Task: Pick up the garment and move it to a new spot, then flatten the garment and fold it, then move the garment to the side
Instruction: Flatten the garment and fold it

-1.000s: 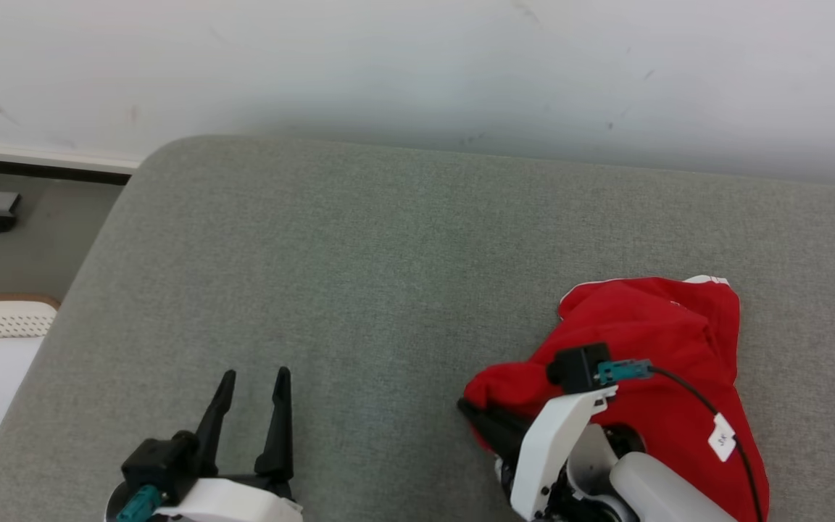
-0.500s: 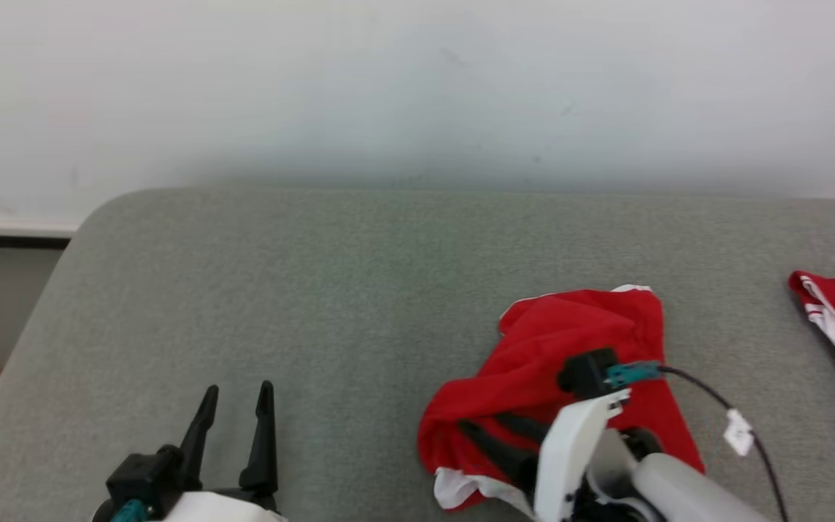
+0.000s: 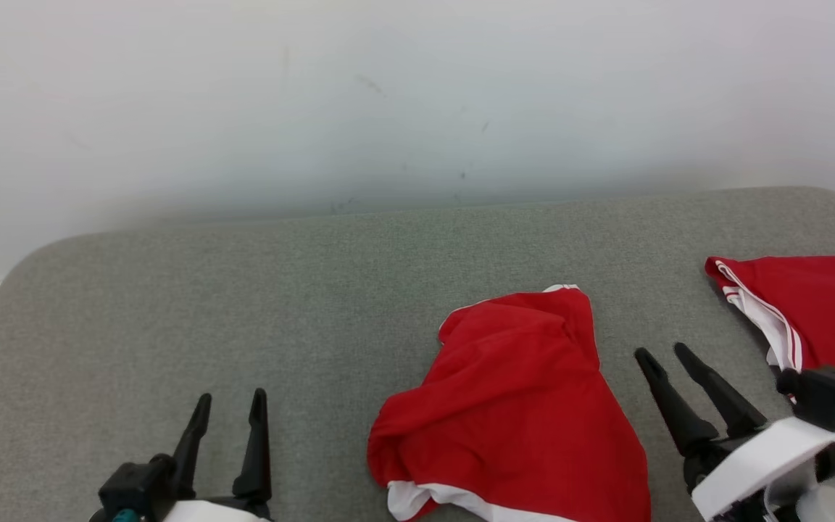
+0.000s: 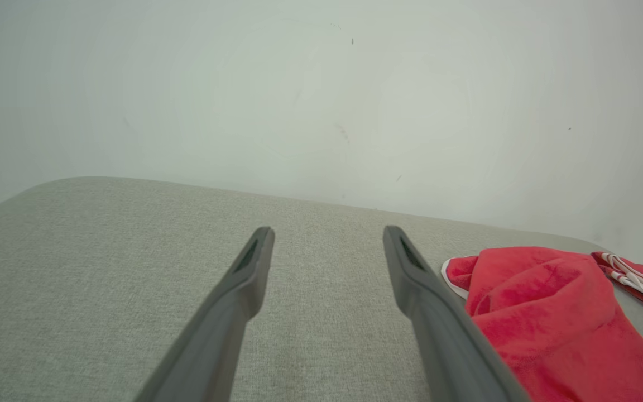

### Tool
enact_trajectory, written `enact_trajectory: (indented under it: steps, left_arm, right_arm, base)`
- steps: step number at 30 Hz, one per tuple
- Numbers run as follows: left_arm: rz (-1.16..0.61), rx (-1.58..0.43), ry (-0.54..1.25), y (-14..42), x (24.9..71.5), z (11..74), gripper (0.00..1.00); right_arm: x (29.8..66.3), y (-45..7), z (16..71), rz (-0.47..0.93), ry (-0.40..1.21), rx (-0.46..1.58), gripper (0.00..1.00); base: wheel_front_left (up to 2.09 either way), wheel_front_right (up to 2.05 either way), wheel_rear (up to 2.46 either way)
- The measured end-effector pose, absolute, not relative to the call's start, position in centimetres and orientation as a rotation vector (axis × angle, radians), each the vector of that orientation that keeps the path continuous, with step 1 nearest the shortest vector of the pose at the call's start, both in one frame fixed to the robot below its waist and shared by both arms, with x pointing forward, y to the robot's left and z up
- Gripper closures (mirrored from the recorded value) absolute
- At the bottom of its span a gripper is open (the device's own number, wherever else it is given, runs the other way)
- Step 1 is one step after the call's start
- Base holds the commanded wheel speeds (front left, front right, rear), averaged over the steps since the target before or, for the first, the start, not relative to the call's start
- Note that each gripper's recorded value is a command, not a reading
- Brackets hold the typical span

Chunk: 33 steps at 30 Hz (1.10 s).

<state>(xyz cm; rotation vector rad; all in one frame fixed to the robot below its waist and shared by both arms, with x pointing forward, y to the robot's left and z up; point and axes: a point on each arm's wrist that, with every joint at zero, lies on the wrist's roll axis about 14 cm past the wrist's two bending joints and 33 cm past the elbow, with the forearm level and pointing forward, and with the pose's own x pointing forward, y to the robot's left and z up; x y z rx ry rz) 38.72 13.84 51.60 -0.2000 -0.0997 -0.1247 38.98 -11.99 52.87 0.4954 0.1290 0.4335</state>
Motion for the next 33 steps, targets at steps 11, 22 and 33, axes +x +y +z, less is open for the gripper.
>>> enact_trajectory:
  steps: [11, 22, 33]
  left_arm:
    - [-0.17, -0.206, -0.076, 12.6, 39.1, 50.9, 0.0]
    - [-0.281, -0.267, 0.092, 9.1, 38.2, 46.8, 0.0]
    - [-0.447, -0.27, 0.405, 4.6, 37.2, 42.1, 0.0]
  right_arm:
    - [36.9, -16.6, 51.0, 0.227, 0.054, 0.519, 0.0]
    - [37.1, -17.3, 52.0, 0.179, -0.004, 0.504, 0.0]
    - [36.5, -19.0, 51.3, 0.099, -0.012, 0.525, 0.0]
  base:
    - [0.0, 0.0, 0.0]
    - [0.0, 0.0, 0.0]
    - [0.0, 0.0, 0.0]
